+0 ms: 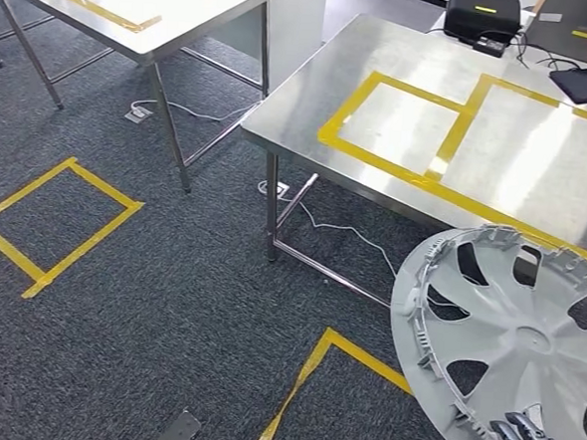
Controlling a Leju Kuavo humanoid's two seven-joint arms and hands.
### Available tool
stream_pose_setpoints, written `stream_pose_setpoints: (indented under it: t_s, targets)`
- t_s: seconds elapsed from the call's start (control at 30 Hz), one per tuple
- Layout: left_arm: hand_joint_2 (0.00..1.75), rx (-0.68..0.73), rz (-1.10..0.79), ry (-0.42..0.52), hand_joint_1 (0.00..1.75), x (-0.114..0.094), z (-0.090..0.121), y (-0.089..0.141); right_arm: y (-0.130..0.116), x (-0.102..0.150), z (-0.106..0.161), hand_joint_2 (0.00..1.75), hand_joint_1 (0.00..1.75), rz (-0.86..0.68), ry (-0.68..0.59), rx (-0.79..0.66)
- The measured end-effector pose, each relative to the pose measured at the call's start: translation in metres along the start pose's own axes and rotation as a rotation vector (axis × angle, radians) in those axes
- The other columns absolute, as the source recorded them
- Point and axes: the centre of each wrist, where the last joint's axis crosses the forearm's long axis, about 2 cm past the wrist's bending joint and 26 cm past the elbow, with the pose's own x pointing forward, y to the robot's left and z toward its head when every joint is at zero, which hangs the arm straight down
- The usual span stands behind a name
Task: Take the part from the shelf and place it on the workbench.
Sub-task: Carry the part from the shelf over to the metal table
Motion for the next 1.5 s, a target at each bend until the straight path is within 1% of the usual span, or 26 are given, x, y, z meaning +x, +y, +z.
stream_pose_setpoints:
  t_s: [0.23, 0.47, 0.63, 0.73, 0.87, 0.93, 1.17, 1.37, 1.5]
  targets:
    - [1.75, 0.007, 0.011, 0.008, 0.0, -0.003, 0.001, 0.0, -0.007, 0.012, 0.006, 1.75, 1.75, -0.033, 0.03, 0.022]
    - [1.75, 0.018, 0.011, -0.002, 0.0, 0.001, -0.001, 0.004, -0.012, 0.029, 0.004, 1.75, 1.75, -0.093, 0.05, 0.02]
    - [1.75, 0.015, 0.017, 0.009, 0.0, -0.002, 0.001, 0.002, -0.013, 0.038, 0.0, 1.75, 1.75, -0.125, 0.069, 0.008]
    - [1.75, 0.018, 0.015, 0.014, 0.0, -0.003, 0.0, 0.004, -0.012, 0.046, -0.004, 1.75, 1.75, -0.161, 0.099, -0.002]
    - [1.75, 0.019, 0.014, 0.011, 0.0, -0.001, -0.001, 0.005, -0.01, 0.058, -0.02, 1.75, 1.75, -0.22, 0.197, -0.044]
    - [1.75, 0.019, 0.015, 0.01, 0.0, 0.0, -0.001, 0.005, -0.01, 0.063, -0.024, 1.75, 1.75, -0.241, 0.214, -0.055]
    - [1.75, 0.016, 0.016, 0.021, 0.0, -0.003, 0.001, 0.004, -0.005, 0.07, -0.033, 1.75, 1.75, -0.284, 0.201, -0.084]
    - [1.75, 0.013, 0.01, 0.021, 0.0, -0.002, 0.0, 0.004, -0.002, 0.069, -0.028, 1.75, 1.75, -0.284, 0.136, -0.061]
    - [1.75, 0.017, 0.007, 0.016, 0.0, 0.001, -0.002, 0.005, -0.002, 0.067, -0.023, 1.75, 1.75, -0.281, 0.121, -0.034]
